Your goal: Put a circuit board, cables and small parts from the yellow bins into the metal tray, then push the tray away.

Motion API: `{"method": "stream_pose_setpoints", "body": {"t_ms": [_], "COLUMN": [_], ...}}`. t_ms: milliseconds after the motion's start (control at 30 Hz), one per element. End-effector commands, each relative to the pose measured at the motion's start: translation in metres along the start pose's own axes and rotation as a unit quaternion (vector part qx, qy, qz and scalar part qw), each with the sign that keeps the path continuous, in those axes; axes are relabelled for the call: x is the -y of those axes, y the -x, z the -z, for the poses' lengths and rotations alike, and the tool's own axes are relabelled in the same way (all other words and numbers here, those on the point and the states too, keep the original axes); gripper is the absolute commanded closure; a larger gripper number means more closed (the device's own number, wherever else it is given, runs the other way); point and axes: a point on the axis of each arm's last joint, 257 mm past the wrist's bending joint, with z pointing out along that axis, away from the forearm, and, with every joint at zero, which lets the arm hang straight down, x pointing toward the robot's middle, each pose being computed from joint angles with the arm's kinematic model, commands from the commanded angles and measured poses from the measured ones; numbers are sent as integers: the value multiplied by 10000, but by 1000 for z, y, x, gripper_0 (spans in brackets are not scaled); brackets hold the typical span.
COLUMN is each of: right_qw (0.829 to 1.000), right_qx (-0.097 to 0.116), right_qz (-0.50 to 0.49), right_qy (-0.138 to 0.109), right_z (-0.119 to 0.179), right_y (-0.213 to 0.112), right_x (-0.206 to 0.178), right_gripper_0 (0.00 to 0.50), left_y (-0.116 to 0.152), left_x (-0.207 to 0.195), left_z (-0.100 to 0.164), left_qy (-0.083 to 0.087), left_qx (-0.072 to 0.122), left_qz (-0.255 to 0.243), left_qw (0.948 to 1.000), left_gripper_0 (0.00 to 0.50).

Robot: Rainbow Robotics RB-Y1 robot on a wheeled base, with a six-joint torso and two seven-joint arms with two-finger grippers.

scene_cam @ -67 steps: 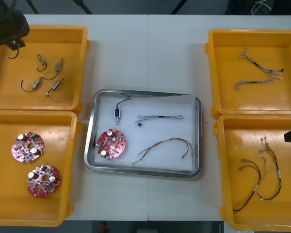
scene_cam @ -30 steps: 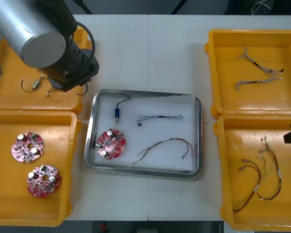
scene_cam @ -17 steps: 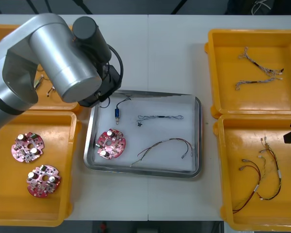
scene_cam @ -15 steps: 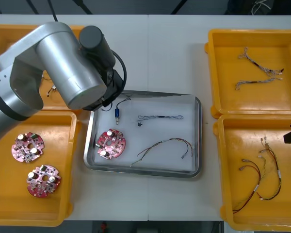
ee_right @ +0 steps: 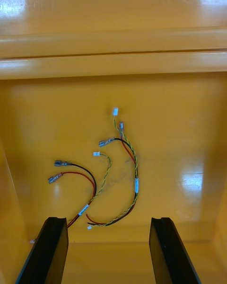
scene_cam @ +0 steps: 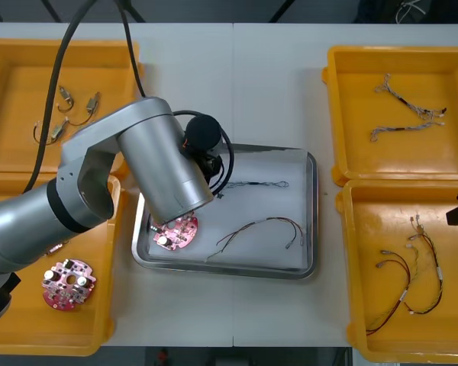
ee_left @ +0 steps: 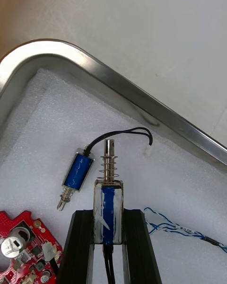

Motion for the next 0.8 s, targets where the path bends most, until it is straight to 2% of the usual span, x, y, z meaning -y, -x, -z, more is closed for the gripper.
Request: {"method": "stream_pose_setpoints", "body": {"t_ms": [33,567,800], "right_qw": [9997,9997,9997], "right_qx": [137,137,137], "right_qz": [88,88,88], "right_qy": [-167,-167,-167], "right_z": [12,12,12], "right_y": [4,4,4], "right_x": [11,11,11], "right_gripper_0": [0,0,0], "left_y": [-20,-36,-33], "left_x": [17,15,13], "left_z": [4,-29,-32], "left_qy": [-318,-461,-427], "left_qx": [41,267,327], "left_qz": [-85,-402,-424], "left_qw": [9994,9978,9977], "left_gripper_0": [500,500,500]}}
